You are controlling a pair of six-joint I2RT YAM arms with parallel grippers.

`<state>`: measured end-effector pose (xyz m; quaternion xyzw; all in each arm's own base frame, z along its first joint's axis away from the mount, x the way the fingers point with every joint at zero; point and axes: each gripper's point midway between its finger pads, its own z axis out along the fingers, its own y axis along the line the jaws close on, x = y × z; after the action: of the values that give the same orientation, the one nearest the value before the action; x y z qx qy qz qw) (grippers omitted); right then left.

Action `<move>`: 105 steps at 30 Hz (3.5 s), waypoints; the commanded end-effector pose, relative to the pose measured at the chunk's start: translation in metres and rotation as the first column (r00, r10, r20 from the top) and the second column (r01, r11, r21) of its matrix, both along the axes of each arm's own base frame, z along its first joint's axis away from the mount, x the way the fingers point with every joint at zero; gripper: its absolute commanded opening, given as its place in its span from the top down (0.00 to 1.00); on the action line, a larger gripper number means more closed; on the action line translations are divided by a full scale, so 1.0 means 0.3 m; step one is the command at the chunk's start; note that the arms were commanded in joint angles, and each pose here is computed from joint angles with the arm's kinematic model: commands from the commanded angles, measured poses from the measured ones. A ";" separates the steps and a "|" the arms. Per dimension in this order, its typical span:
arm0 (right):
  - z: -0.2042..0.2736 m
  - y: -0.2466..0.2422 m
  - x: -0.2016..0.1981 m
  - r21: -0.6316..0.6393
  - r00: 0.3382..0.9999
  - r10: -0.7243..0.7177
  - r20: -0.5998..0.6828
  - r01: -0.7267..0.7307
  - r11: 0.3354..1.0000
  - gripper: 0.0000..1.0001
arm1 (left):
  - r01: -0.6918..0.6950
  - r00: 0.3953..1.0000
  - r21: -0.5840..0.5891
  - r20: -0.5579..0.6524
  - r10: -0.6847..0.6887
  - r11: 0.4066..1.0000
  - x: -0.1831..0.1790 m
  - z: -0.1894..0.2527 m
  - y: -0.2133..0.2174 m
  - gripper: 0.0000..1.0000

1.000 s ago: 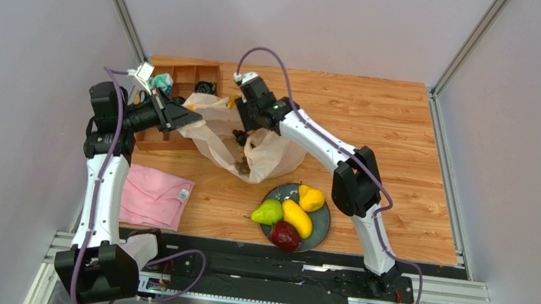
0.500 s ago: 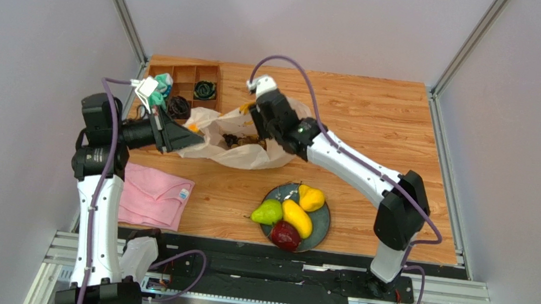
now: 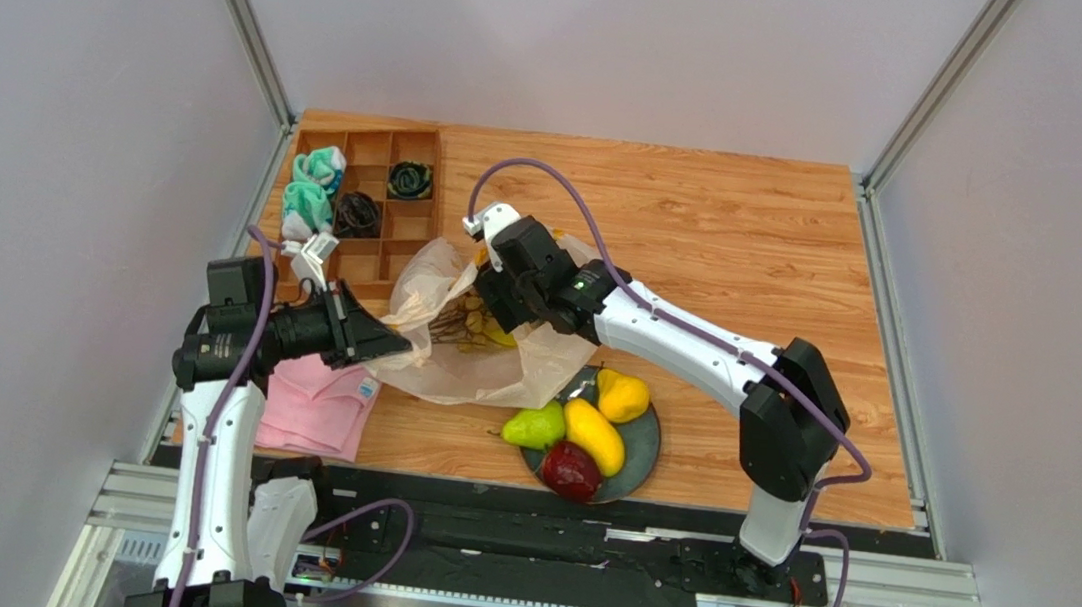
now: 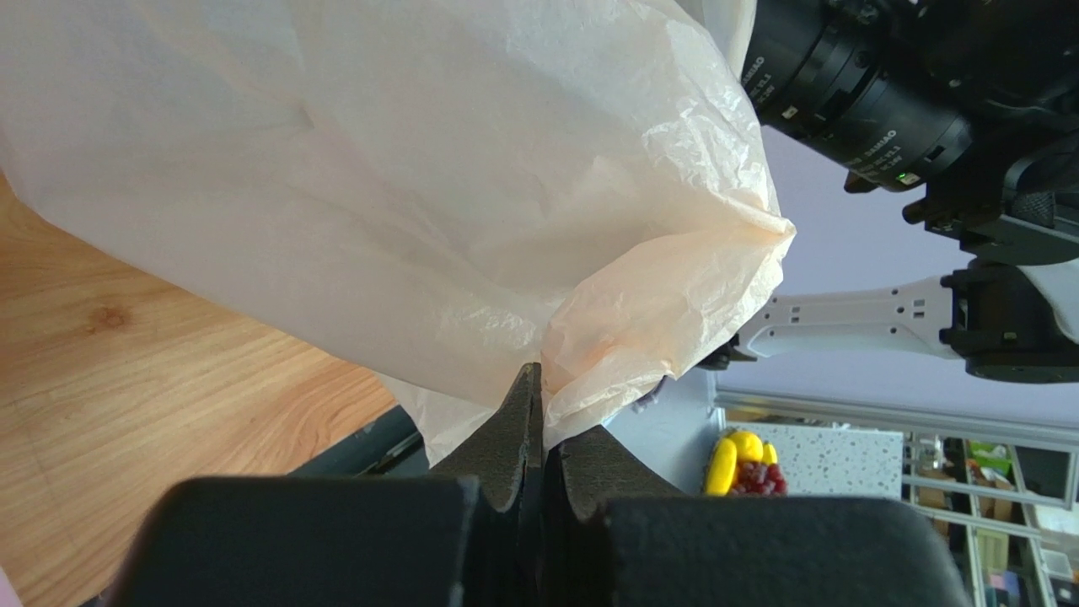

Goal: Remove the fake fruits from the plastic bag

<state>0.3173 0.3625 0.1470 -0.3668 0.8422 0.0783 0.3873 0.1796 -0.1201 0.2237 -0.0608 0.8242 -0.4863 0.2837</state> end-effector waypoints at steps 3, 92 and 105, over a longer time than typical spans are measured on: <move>-0.001 0.065 0.070 0.004 0.999 0.022 0.047 -0.022 1.000 0.34 | -0.006 0.997 0.040 0.077 0.003 0.999 0.019 0.027 0.012 1.00; 0.154 -0.006 -0.198 -0.030 0.751 0.658 -0.062 -0.660 0.751 0.83 | -0.029 0.988 0.030 0.150 0.025 0.999 0.088 0.063 0.024 1.00; 0.382 -0.237 -0.284 0.252 0.864 0.467 -0.187 -0.417 0.873 0.87 | -0.054 0.984 0.049 0.171 0.044 0.997 0.154 0.090 0.049 1.00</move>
<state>0.2483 0.3385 0.2167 -0.6010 0.7022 0.2409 0.2962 0.2162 -0.1086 0.2327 -0.0496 0.8175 -0.4668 0.3337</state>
